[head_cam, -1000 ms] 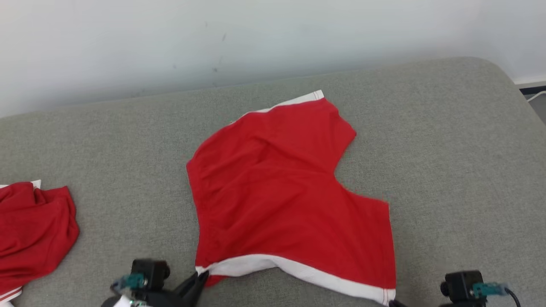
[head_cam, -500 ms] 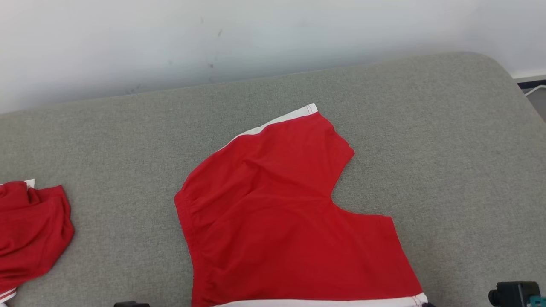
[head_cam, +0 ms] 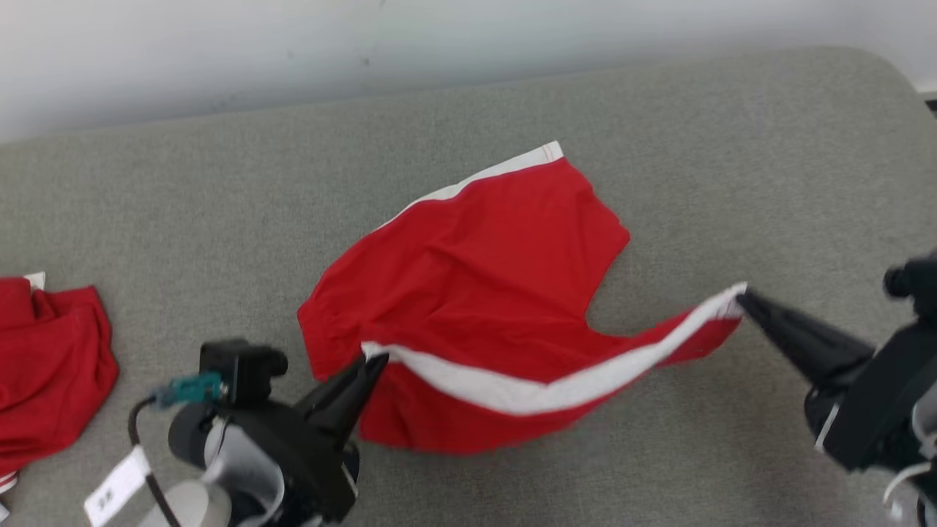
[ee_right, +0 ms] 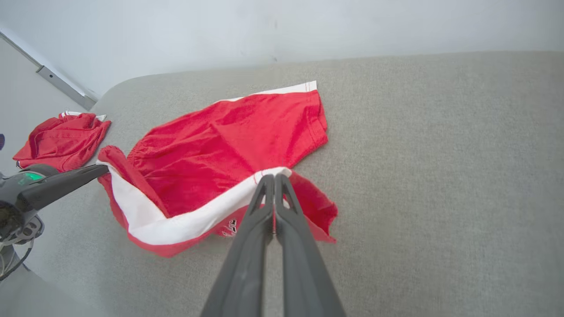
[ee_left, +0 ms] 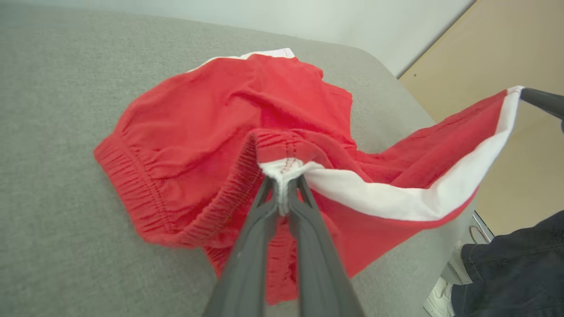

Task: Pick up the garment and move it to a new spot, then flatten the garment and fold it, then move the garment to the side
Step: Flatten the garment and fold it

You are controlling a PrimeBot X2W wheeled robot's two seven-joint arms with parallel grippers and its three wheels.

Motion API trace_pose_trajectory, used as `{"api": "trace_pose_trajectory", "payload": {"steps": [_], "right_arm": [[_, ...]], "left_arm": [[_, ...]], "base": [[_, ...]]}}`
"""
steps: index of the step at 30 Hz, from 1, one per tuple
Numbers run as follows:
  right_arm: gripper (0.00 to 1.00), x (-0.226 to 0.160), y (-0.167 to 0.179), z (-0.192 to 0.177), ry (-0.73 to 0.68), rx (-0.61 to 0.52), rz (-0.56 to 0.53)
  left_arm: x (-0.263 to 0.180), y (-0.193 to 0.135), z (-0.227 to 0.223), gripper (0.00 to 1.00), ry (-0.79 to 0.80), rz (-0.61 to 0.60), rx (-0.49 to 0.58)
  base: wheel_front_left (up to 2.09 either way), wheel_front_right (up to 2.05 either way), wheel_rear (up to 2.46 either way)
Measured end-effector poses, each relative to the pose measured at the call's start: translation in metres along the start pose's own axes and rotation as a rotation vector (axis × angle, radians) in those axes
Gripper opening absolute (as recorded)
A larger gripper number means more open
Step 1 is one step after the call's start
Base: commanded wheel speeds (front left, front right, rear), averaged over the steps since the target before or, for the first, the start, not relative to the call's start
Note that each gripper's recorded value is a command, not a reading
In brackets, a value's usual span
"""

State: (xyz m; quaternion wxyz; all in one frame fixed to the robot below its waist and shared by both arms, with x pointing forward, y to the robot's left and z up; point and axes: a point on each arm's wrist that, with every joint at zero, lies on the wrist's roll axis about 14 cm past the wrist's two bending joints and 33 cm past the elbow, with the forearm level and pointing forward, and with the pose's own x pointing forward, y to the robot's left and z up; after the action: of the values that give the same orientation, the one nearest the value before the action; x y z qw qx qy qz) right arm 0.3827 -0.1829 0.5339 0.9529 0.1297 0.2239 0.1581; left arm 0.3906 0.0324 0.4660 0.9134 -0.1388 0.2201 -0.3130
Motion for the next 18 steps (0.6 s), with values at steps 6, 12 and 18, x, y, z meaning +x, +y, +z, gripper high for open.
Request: {"api": "trace_pose_trajectory", "payload": {"steps": [6,12,18], "right_arm": [[0.00,0.044,-0.012,0.039,0.003,-0.078,0.021],[0.00,0.092,-0.017,0.052,0.050,-0.099,0.054],[0.00,0.141,-0.018,0.042,0.122,-0.087,0.085]], "left_arm": [[0.028,0.021,0.026,0.00,-0.038,0.087,-0.014],[0.042,0.051,0.035,0.00,-0.050,0.182,-0.041],[0.048,0.075,0.029,0.00,-0.036,0.254,-0.085]], "base": [[0.00,0.00,0.00],[0.00,0.00,0.00],[0.00,0.00,0.00]]}}
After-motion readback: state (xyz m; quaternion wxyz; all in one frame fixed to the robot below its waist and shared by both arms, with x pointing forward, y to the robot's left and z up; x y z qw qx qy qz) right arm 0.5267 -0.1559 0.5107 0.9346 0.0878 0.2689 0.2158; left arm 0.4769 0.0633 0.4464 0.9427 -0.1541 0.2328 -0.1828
